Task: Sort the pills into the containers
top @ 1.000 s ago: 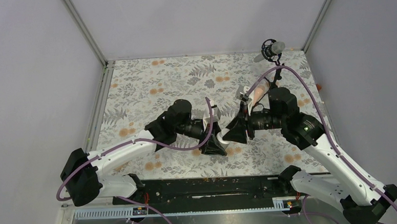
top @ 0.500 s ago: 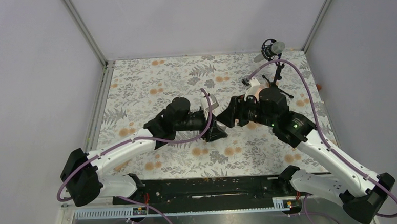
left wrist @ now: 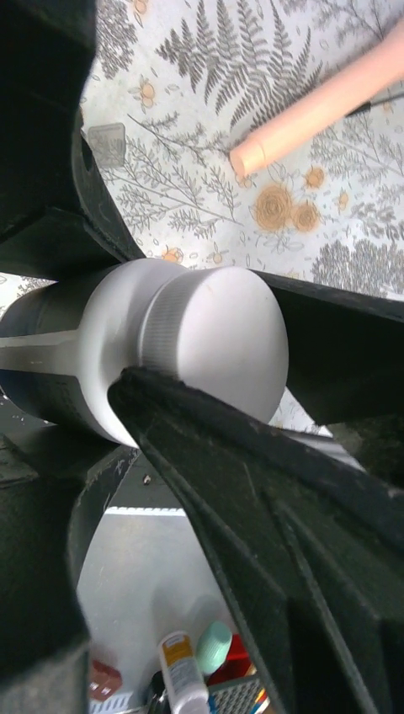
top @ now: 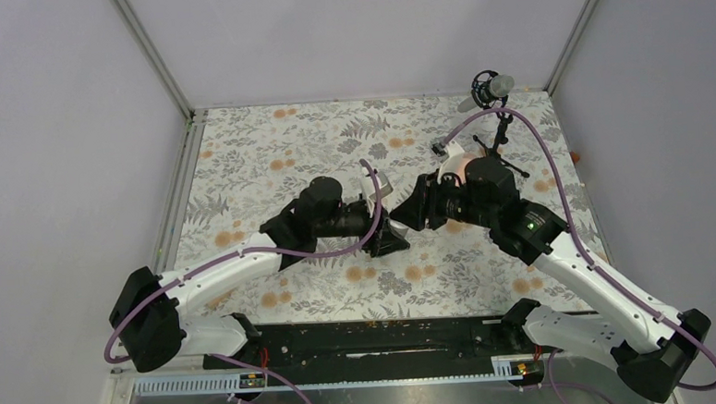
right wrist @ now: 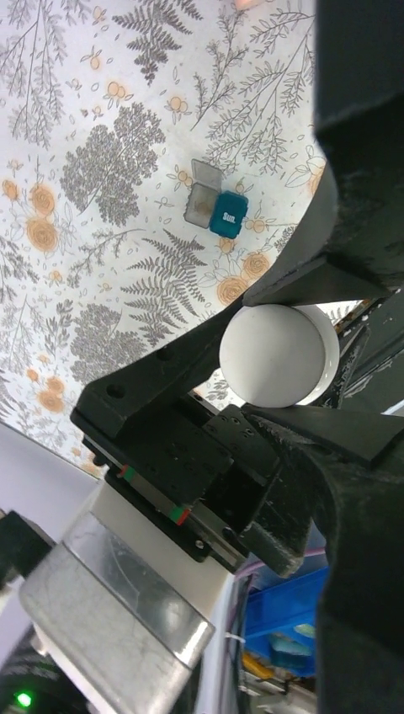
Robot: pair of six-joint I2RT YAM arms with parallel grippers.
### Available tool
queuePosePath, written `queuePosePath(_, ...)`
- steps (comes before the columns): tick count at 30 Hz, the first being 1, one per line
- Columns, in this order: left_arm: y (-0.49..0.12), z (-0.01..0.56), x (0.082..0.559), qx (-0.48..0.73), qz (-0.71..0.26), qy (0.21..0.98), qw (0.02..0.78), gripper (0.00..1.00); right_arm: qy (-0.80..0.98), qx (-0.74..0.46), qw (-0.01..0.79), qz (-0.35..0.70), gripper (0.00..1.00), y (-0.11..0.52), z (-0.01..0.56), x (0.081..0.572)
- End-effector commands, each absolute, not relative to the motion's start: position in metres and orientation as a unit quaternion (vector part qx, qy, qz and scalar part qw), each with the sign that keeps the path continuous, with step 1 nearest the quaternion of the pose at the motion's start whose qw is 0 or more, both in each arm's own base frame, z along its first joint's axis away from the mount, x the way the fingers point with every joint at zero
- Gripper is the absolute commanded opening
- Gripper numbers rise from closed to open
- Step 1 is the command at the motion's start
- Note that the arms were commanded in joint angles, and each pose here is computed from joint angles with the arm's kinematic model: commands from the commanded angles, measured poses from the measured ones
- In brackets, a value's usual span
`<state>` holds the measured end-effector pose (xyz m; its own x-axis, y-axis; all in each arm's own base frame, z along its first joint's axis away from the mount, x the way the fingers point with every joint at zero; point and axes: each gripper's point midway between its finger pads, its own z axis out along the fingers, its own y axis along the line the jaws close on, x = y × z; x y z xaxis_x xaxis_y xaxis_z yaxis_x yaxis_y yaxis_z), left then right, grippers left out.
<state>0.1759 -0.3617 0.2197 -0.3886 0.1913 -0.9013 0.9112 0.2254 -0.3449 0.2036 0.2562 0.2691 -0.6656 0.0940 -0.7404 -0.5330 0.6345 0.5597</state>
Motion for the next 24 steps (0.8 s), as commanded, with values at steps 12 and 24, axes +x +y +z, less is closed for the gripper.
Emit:
queuePosePath(12, -0.343, 0.241, 0.117, 0.521, -0.55, 0.575, 0.308, 0.0, 0.642, -0.418, 0.369, 0.526, 0.0, 0.255, 0.329, 0.107)
queuePosePath(24, -0.352, 0.238, 0.15, 0.474, -0.513, 0.618, 0.36, 0.0, 0.745, -0.227, 0.407, 0.477, 0.78, 0.259, 0.312, 0.177)
